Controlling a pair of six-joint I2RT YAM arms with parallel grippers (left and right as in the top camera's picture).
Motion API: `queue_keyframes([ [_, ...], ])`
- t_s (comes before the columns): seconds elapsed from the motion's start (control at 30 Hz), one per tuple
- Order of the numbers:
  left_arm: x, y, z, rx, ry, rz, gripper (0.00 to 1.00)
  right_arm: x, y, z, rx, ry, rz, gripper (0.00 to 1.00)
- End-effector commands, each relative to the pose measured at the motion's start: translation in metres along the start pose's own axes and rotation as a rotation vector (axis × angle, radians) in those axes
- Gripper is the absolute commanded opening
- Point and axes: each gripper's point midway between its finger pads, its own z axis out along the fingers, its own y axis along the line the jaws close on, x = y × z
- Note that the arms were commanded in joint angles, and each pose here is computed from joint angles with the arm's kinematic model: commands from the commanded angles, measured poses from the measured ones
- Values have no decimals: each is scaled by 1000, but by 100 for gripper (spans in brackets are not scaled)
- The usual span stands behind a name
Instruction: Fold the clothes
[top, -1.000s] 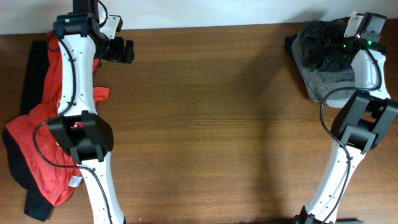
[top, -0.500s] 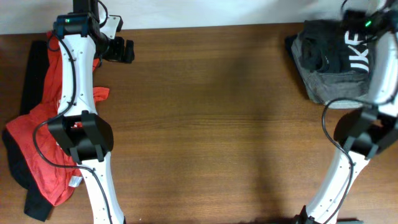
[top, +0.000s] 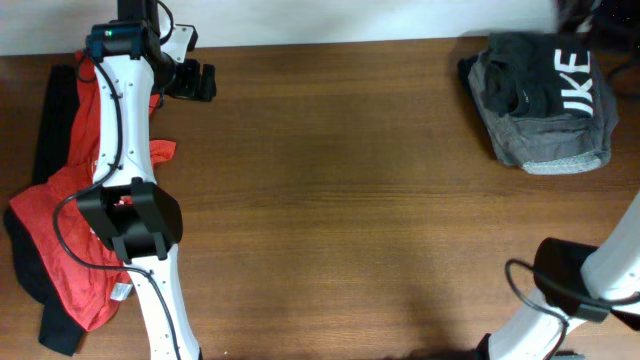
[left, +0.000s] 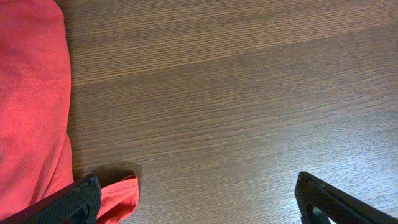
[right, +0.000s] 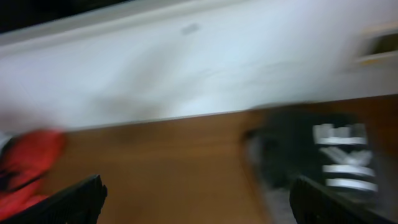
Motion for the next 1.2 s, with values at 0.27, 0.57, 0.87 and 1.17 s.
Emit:
queue_keyframes([
  [0.27,0,-3,5,17,5,-12,99,32,84,4,-266,131,-15,99],
  [0.57,0,-3,5,17,5,-12,99,45,47,12,-61,178,-52,99],
  [0.87,0,-3,5,16,5,-12,99,15,57,-15,-68,18,-337,99],
  [1.17,0,-3,5,16,5,-12,99,3,64,-43,-55,-157,-425,99],
])
